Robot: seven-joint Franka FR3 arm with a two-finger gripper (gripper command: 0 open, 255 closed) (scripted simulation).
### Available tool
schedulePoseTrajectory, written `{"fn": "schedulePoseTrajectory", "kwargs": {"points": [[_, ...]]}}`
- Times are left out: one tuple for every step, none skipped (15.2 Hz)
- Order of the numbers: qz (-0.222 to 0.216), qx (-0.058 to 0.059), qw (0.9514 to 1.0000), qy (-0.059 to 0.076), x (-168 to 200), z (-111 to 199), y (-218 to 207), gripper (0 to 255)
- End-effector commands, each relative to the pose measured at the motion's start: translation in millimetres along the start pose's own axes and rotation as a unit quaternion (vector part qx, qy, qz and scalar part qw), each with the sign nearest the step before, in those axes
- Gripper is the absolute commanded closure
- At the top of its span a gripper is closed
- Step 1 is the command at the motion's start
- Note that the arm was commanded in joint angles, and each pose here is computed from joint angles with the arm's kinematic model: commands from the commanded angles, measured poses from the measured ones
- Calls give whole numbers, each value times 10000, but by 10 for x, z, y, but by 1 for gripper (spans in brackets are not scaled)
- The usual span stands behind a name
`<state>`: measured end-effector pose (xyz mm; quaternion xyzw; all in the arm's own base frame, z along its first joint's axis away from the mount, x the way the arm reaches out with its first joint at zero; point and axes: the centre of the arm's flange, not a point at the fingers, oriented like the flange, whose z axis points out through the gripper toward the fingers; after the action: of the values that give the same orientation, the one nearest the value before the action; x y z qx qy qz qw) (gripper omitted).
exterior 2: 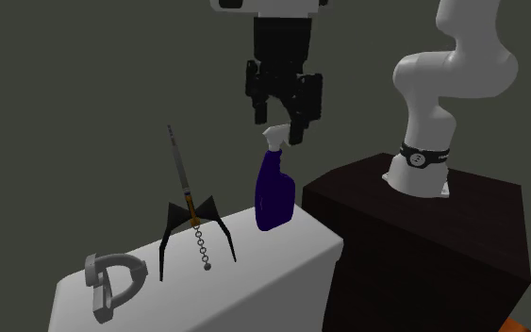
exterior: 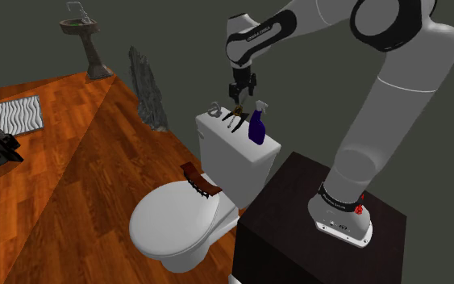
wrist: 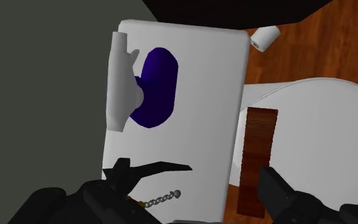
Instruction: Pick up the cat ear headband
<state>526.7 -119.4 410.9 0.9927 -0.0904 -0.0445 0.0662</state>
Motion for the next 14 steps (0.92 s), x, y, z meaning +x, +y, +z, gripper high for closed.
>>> {"fn": "schedulePoseTrajectory", "kwargs": {"points": [[90,-48,9999,-82,201,190,99,0],[134,-72,9998,-123,293,282,145,0],[179,-95,9997,-164,384,374,193,0],[223,-118,9995,-206,473,467,242,0],[268,-142,9992,-247,561,560,292,0],[312,-165,9990,-288,648,654,343,0],[356,-188,9986,-329,734,748,395,0],[401,-211,9983,-370,818,843,449,0],[445,-235,9979,-411,902,938,504,0],[489,-258,9974,-452,984,1034,560,0],[534,-281,9970,-493,1064,1130,617,0],[578,-305,9964,-534,1144,1226,675,0],[622,-328,9959,-575,1222,1323,735,0],[667,-351,9953,-616,1298,1420,795,0]]}}
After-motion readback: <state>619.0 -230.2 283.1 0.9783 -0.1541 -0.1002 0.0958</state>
